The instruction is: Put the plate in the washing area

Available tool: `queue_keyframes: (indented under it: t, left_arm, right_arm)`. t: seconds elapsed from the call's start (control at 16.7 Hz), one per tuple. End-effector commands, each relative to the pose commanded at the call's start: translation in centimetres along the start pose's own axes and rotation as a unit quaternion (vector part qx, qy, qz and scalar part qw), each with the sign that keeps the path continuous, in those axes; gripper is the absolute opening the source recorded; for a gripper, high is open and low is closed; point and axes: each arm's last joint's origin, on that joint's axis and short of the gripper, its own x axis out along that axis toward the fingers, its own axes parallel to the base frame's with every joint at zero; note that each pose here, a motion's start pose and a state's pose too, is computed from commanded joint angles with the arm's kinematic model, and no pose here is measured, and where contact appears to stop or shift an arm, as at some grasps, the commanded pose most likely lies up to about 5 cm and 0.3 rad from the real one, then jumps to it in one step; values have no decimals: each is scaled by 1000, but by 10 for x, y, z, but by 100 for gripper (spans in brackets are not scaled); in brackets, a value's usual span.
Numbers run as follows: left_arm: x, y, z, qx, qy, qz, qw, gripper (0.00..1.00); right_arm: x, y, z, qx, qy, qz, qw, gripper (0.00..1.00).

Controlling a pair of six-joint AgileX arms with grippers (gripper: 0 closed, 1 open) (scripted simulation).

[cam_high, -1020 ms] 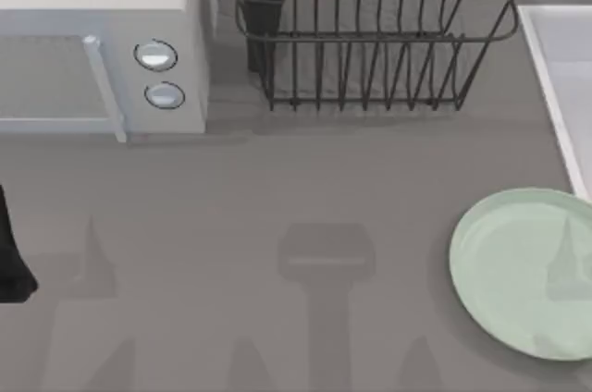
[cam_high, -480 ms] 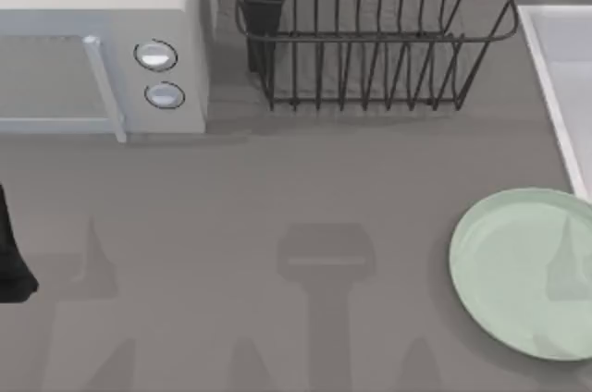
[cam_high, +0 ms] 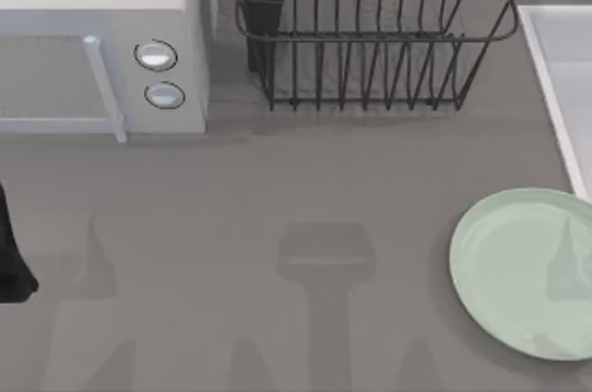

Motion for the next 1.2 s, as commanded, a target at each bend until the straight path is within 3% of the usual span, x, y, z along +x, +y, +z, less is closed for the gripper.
queue_keyframes:
  t: [0.42, 0.72, 0.96, 1.2]
  left_arm:
    - [0, 0, 0, 0, 0, 0, 1000, 100]
    - [0, 0, 0, 0, 0, 0, 1000, 100]
    - [0, 0, 0, 0, 0, 0, 1000, 100]
    - [0, 0, 0, 0, 0, 0, 1000, 100]
  right_arm:
    - [1, 3, 10, 12, 27, 11, 1000, 100]
    - [16, 15, 49, 52, 162, 50, 984, 100]
    - [54, 39, 78, 74, 325, 71, 940, 100]
    - [107, 78, 85, 70, 491, 66, 866, 100]
